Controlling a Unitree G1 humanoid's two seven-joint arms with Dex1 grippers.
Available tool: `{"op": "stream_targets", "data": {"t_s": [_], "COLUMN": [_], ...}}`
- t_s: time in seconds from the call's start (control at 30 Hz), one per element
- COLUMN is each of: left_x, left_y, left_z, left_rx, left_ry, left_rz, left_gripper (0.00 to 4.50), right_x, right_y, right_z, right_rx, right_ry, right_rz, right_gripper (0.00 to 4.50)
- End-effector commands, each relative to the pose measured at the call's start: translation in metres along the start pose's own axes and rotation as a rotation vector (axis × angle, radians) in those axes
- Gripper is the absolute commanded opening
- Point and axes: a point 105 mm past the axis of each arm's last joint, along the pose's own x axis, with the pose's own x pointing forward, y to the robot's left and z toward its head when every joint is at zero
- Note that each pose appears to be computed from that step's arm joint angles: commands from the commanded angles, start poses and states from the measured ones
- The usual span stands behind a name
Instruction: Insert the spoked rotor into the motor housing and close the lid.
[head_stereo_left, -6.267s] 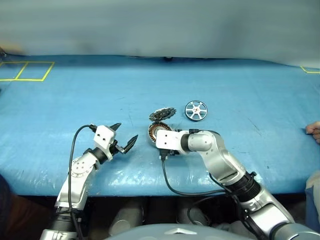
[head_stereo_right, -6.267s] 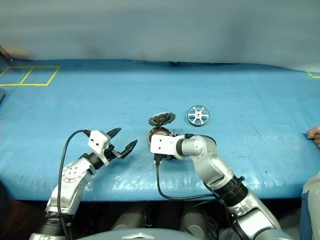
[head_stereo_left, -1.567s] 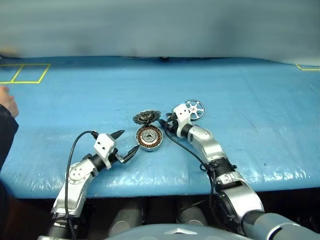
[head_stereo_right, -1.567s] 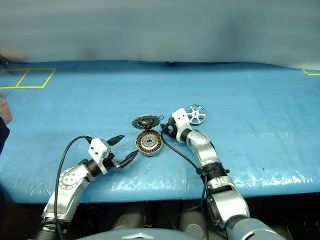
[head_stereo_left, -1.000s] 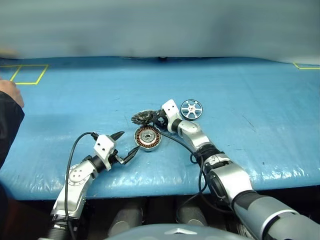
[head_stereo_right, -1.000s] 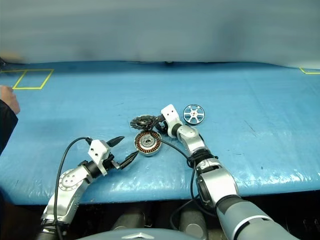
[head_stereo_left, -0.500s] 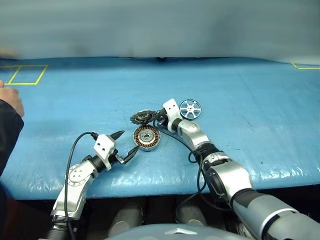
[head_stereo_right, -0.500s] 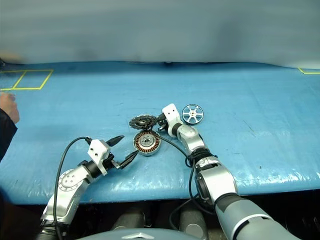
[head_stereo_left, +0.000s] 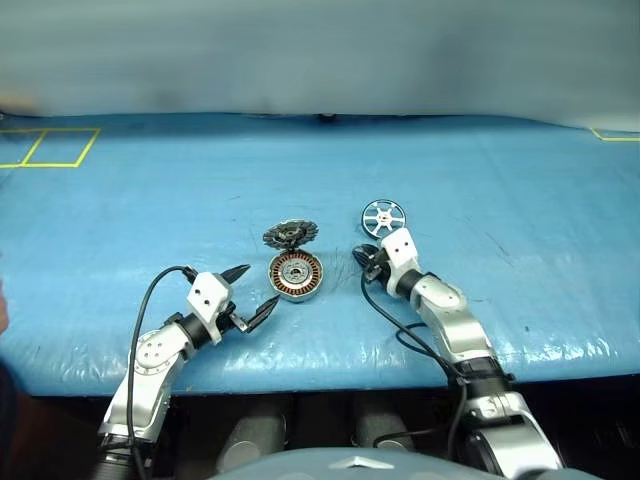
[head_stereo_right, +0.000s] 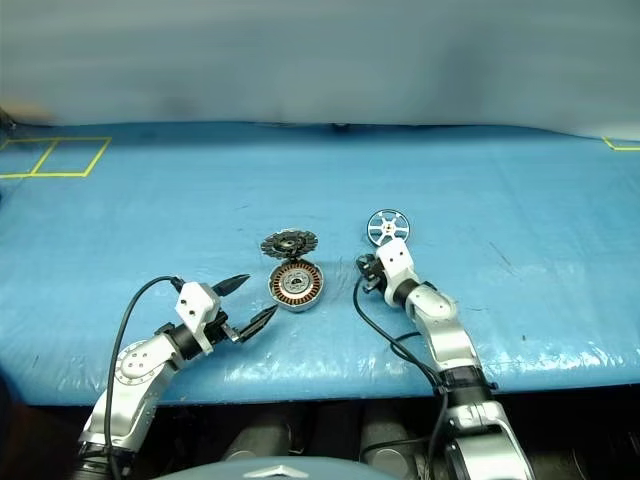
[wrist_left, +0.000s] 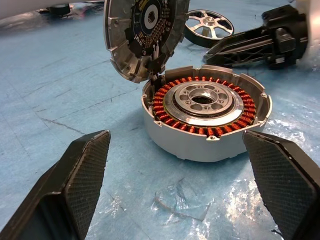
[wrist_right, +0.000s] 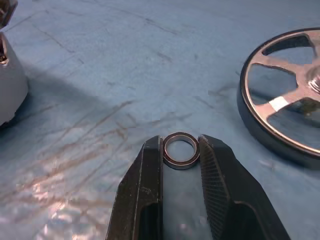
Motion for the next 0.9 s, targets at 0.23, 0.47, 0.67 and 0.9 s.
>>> {"op": "stream_targets", "data": {"t_s": [0.23,0.47,0.67,0.9], "left_x": [-0.006,-0.006,-0.004,-0.004], "left_y": [0.001,-0.001,-0.002,-0.001], "left_z": [0.01,0.009,0.007,0.006], "left_rx": [0.042,0.039,0.042,0.046], "left_ry": [-0.044,-0.052,-0.052,-0.052], "left_rz": [-0.039,-0.045,-0.05,-0.04], "left_gripper": [4.5,4.5,4.5,4.5], "right_x": [-0.026,-0.014,0.005,0.02], "right_y": [0.049,0.08,0.095,0.11], "right_z": [0.052,0.062,0.063,0.06], "right_rx": [0.038,0.045,-0.006,-0.033], "right_ry": [-0.193,-0.216,-0.2,-0.178], "right_rz": [0.211,0.336,0.375,0.418], "right_gripper": [0.68,0.68,0.68,0.68]}}
